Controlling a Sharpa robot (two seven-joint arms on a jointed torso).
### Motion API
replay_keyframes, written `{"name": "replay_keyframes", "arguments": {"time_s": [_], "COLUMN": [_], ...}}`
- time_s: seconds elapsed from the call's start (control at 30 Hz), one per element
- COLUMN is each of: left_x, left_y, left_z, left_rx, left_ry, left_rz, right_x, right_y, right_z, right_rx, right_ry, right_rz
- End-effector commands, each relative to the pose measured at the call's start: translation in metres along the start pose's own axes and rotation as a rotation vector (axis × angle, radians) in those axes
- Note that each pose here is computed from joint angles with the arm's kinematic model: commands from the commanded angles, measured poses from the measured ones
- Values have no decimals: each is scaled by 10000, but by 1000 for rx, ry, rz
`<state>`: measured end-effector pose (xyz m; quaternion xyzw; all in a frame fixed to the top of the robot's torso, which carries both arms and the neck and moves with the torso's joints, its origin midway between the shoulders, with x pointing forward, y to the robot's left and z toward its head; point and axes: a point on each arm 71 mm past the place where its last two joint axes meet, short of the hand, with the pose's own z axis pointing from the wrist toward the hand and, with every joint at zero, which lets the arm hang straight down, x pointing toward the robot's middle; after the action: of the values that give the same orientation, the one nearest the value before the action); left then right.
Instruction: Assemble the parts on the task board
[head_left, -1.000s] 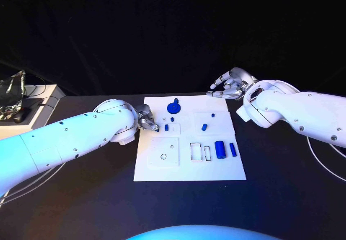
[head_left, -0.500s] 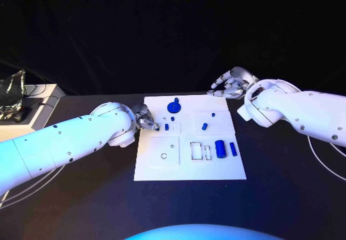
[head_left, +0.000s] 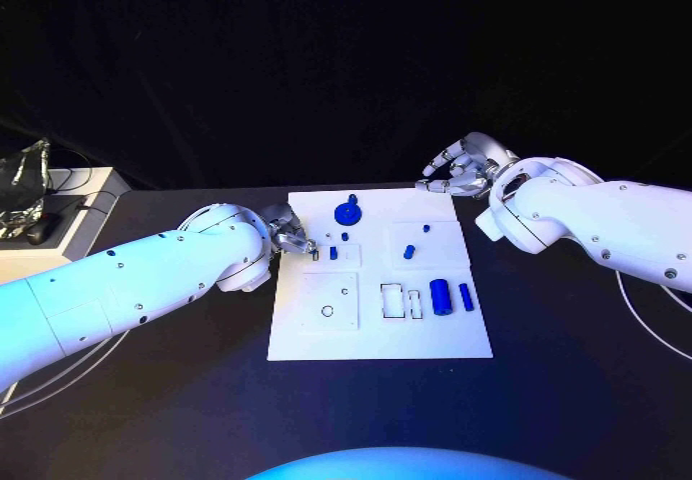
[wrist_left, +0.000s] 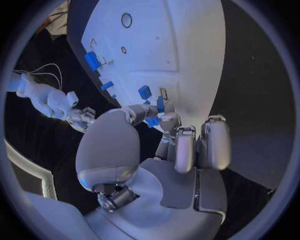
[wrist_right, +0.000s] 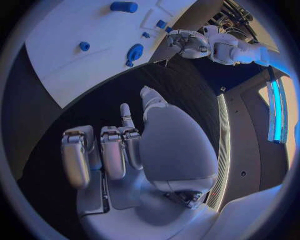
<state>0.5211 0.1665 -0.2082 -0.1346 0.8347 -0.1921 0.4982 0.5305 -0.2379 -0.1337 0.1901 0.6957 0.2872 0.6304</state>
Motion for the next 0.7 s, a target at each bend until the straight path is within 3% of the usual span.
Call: {"name": "replay_keyframes", "arguments": {"time_s": [0.03,0.7], "left_x": [-4,119], "left_y": [-37,-21], "left_z": [8,38], "left_rx": [26,31], "left_ry": [-25,16], "left_rz": [11,58], "right_x": [4,1], "right_y": [10,5], "right_z": [-2,-4], "right_rx": [-13,-11], "right_ry": [3,4], "right_rz": [-9,-9]}}
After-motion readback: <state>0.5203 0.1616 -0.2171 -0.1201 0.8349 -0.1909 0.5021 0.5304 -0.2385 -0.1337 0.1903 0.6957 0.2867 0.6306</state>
